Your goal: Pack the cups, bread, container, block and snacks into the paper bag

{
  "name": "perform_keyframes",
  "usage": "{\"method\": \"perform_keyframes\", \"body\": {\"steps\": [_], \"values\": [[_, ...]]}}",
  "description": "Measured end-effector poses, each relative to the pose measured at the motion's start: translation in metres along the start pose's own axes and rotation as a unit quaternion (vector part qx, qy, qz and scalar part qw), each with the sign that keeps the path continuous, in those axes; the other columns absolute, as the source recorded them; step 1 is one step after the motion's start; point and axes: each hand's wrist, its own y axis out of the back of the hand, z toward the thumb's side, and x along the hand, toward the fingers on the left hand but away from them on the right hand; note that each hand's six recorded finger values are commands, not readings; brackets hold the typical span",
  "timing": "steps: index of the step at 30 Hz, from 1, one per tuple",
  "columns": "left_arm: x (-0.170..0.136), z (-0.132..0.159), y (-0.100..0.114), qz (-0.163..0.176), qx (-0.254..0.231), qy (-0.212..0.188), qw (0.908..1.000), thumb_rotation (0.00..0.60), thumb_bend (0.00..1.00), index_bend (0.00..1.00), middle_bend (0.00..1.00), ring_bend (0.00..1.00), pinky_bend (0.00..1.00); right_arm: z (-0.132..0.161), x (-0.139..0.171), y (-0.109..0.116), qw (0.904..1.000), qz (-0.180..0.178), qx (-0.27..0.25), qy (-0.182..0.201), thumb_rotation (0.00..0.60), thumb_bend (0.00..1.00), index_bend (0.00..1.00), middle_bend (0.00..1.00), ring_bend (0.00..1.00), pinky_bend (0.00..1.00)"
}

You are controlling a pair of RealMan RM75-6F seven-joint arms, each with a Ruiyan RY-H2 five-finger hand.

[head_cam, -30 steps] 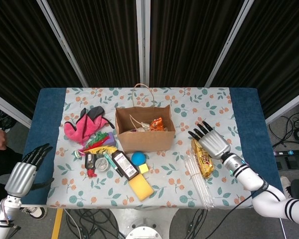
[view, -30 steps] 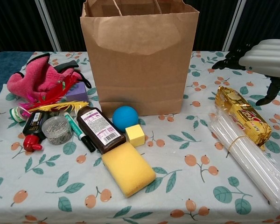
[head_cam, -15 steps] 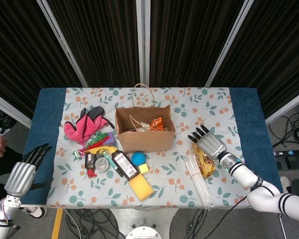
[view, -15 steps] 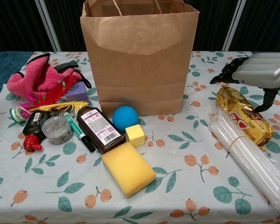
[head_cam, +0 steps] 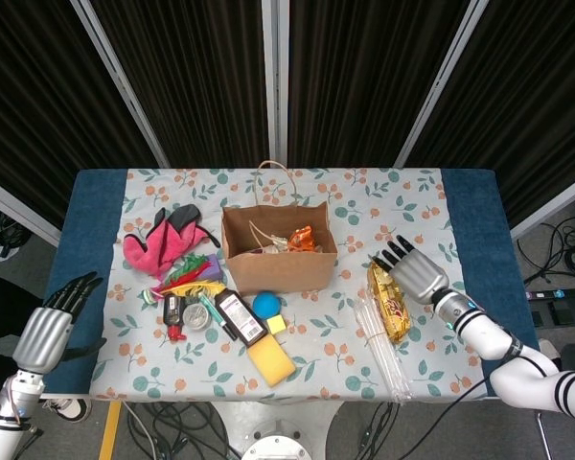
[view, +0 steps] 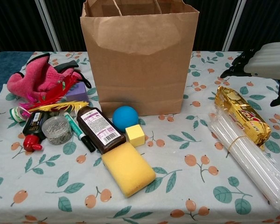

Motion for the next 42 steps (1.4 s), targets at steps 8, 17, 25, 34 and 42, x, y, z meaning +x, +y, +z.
{"method": "perform_keyframes", "body": {"steps": [8,17,25,34,42], "values": [[0.001,-0.002,0.001,0.003,0.004,0.005,1.0000,0.600,0.19,0.14,0.17,0.13,0.24,0.016,-0.014,-0.007,0.9993,0.011,0.030,0.021,0.600,0.00,0.00,0.09,0.00,0.00],[0.003,-0.004,0.002,0.006,0.004,0.009,0.9999,0.600,0.19,0.14,0.17,0.13,0.24,0.024,-0.020,-0.008,0.9962,0.023,0.072,0.042,0.600,0.00,0.00,0.10,0.00,0.00],[0.003,0.001,0.003,0.011,0.001,0.001,0.9999,0.600,0.19,0.14,0.17,0.13,0.24,-0.001,0.009,-0.012,0.9901,0.064,0.121,0.030,0.600,0.00,0.07,0.24,0.02,0.00],[-0.001,0.010,0.004,0.016,-0.004,-0.010,0.9998,0.600,0.19,0.14,0.17,0.13,0.24,-0.019,0.064,-0.007,0.9880,0.098,0.119,-0.012,0.600,0.00,0.15,0.28,0.07,0.00],[-0.003,0.011,0.003,0.021,0.003,-0.013,0.9997,0.600,0.19,0.14,0.17,0.13,0.24,-0.014,0.066,0.013,0.9975,0.020,0.062,-0.029,0.600,0.00,0.11,0.21,0.02,0.00]]}}
